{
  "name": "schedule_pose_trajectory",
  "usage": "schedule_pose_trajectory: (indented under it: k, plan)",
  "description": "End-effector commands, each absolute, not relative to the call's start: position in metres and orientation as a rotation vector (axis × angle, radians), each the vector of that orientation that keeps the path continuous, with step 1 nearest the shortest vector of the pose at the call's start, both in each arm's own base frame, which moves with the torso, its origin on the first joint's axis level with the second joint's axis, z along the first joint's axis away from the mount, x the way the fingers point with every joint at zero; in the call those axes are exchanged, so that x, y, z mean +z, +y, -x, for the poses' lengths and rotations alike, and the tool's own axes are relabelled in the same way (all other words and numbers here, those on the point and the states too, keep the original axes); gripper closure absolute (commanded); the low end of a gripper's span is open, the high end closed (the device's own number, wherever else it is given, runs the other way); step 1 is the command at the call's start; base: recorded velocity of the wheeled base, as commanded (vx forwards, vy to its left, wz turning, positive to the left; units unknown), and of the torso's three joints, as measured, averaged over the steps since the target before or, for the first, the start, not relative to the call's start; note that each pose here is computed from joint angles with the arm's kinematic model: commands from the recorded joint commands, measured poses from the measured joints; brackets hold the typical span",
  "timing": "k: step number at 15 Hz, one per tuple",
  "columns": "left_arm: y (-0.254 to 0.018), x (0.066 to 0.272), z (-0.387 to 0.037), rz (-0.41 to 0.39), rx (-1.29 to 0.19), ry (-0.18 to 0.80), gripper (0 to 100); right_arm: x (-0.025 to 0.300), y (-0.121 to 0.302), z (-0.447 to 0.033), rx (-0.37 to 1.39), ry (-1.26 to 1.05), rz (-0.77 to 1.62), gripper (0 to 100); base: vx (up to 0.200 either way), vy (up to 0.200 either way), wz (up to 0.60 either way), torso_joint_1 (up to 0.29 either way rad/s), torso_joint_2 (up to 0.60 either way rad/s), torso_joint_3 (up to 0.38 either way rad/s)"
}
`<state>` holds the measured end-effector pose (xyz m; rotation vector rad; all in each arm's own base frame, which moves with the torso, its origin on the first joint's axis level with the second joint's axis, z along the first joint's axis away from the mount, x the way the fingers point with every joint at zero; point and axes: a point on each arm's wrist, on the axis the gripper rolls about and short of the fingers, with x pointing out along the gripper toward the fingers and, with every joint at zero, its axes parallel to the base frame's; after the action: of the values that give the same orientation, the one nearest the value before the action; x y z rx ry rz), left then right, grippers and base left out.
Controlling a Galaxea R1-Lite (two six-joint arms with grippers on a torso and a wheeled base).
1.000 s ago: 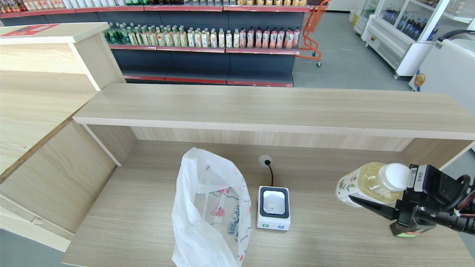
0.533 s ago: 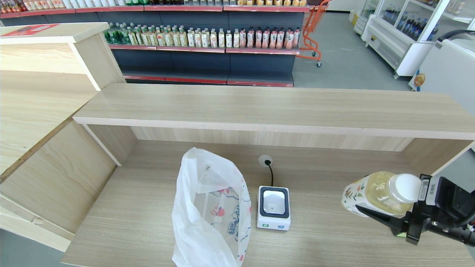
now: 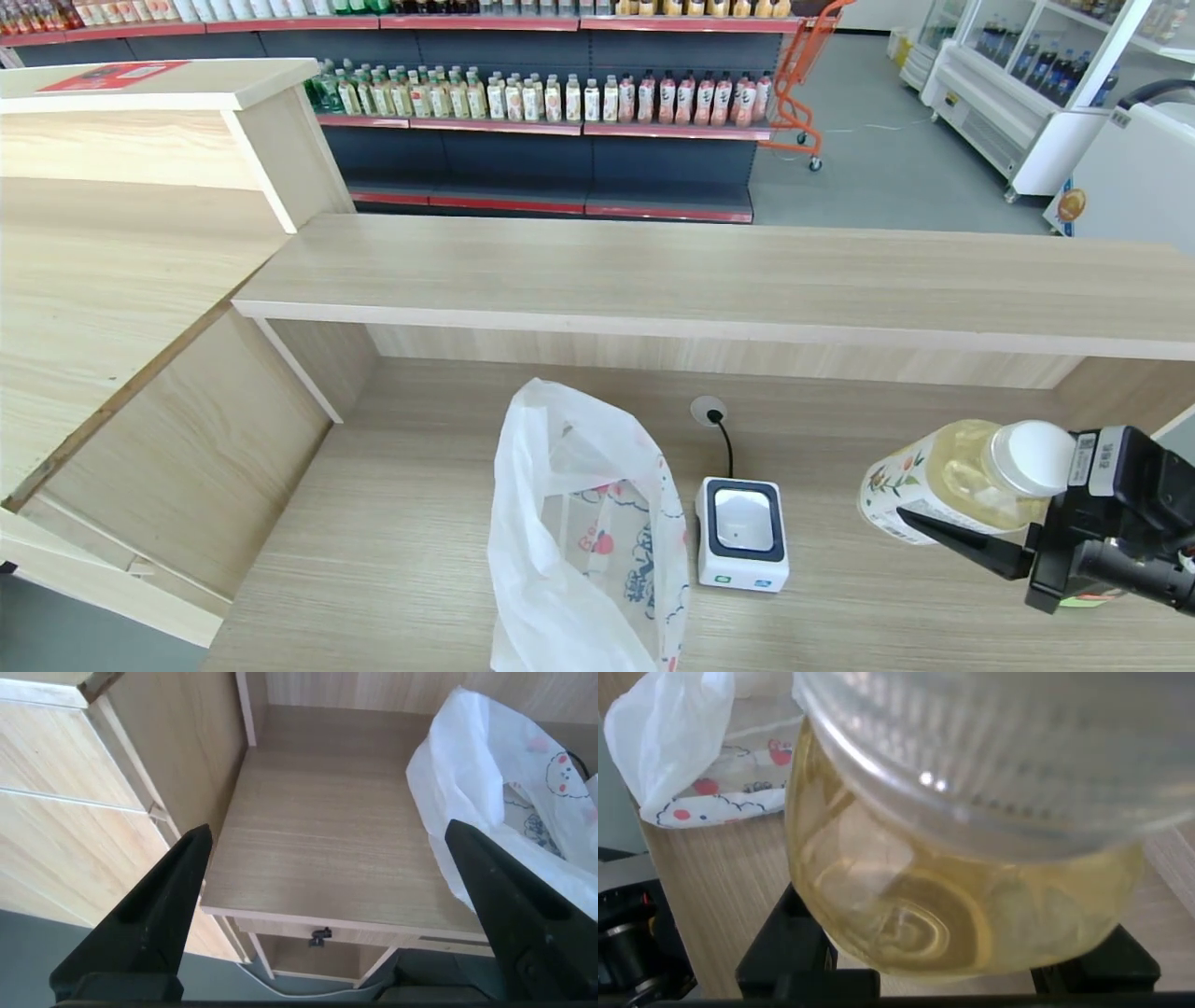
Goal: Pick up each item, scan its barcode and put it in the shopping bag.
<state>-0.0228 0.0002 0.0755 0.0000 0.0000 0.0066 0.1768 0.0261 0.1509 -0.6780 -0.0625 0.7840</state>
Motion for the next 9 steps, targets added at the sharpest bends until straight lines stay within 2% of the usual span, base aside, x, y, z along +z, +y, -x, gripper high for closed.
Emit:
schedule_pose_trajectory:
  k: [1, 3, 9]
  plan:
    - [0.000, 0.076, 0.023, 0.000, 0.008, 0.002, 0, 0.144, 0.026, -0.182, 0.805, -0.031, 0.663, 100, 0.000, 0.200, 0.00, 0.002, 0.00, 0.002]
    - [0.000, 0.076, 0.023, 0.000, 0.008, 0.002, 0, 0.137, 0.026, -0.192, 0.822, -0.005, 0.652, 100, 0.000, 0.200, 0.00, 0.002, 0.00, 0.002]
    - [0.000, 0.076, 0.023, 0.000, 0.006, 0.002, 0, 0.112, 0.030, -0.245, 0.847, -0.002, 0.683, 100, 0.000, 0.000, 0.00, 0.000, 0.00, 0.000]
